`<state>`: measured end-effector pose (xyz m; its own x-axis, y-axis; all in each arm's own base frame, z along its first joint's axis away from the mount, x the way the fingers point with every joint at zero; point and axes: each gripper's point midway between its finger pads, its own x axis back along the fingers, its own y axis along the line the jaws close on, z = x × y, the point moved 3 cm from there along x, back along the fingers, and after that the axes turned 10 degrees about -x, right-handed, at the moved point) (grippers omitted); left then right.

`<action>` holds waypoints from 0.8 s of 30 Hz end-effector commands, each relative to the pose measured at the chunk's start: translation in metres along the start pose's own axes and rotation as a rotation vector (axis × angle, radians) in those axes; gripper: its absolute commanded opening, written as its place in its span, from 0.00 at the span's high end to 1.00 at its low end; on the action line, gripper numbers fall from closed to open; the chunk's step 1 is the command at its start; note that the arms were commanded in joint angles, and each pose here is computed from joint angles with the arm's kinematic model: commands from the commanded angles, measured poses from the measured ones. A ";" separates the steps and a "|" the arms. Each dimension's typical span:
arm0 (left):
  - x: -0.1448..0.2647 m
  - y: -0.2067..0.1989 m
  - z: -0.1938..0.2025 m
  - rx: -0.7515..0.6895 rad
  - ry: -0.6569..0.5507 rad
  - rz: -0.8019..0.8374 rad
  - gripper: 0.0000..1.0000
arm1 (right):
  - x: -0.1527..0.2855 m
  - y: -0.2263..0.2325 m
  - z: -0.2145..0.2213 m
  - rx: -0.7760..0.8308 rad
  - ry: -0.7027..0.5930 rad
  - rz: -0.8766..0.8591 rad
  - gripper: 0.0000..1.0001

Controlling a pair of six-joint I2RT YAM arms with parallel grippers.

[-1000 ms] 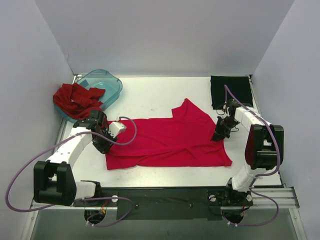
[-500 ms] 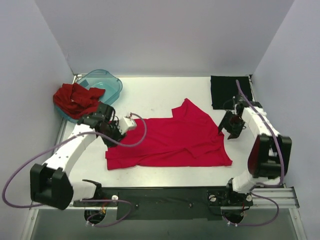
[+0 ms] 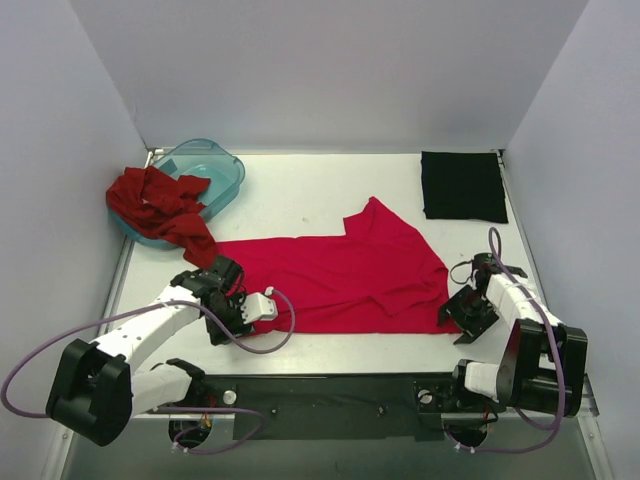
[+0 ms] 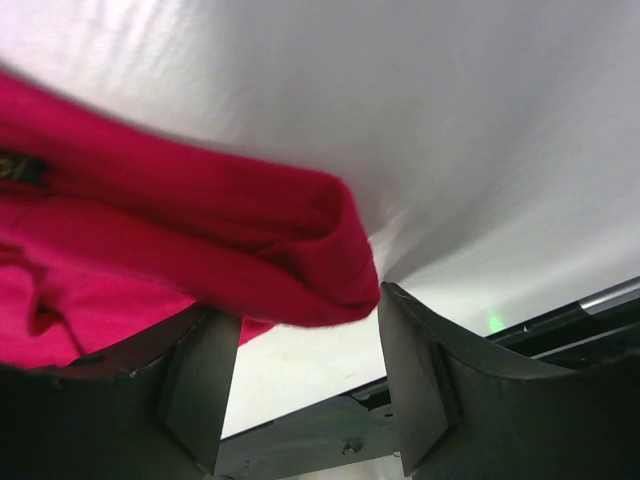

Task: Fold and stack the t-shirts
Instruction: Fold the flattened tshirt in 1/3 of the way

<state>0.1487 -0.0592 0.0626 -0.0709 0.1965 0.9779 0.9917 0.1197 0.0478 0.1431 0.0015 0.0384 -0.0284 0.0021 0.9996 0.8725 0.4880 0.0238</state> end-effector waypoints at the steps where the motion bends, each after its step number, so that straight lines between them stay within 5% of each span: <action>1: -0.011 0.004 -0.003 -0.028 -0.020 -0.041 0.41 | -0.015 -0.004 -0.005 -0.080 -0.030 0.028 0.49; 3: -0.016 0.006 0.000 -0.042 -0.010 -0.065 0.44 | -0.019 -0.008 -0.011 -0.096 -0.050 0.047 0.52; 4: -0.021 0.008 0.002 -0.046 -0.004 -0.079 0.53 | -0.019 -0.009 -0.014 -0.103 -0.057 0.052 0.60; 6: -0.023 0.014 0.006 -0.051 0.022 -0.124 0.91 | -0.019 -0.010 -0.019 -0.122 -0.052 0.057 0.79; 7: -0.022 0.018 0.011 -0.051 0.053 -0.153 1.00 | -0.017 -0.010 -0.022 -0.120 -0.055 0.047 0.86; 9: -0.012 0.025 0.012 -0.067 0.046 -0.195 1.00 | -0.009 -0.011 -0.029 -0.150 -0.075 0.024 1.00; 15: 0.017 0.013 0.041 -0.171 0.111 -0.115 1.00 | 0.005 -0.023 -0.027 -0.154 -0.057 0.003 1.00; 21: 0.017 0.012 0.020 -0.248 0.036 -0.122 0.98 | -0.002 -0.023 -0.012 -0.184 -0.004 -0.021 0.95; 22: 0.016 0.010 0.015 -0.265 0.029 -0.106 0.75 | -0.001 -0.023 -0.013 -0.185 -0.006 -0.017 0.88; 23: 0.018 0.010 0.013 -0.267 0.033 -0.089 0.64 | 0.001 -0.023 -0.017 -0.181 -0.019 -0.012 0.69; 24: 0.018 0.009 0.012 -0.276 0.031 -0.069 0.54 | 0.003 -0.024 -0.018 -0.178 -0.021 -0.006 0.64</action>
<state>0.1572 -0.0357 0.0664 -0.1991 0.1569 0.9673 0.9748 -0.0698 0.2120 0.1383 -0.0169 0.0364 -0.0792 -0.0269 0.9965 0.9412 0.3275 0.0836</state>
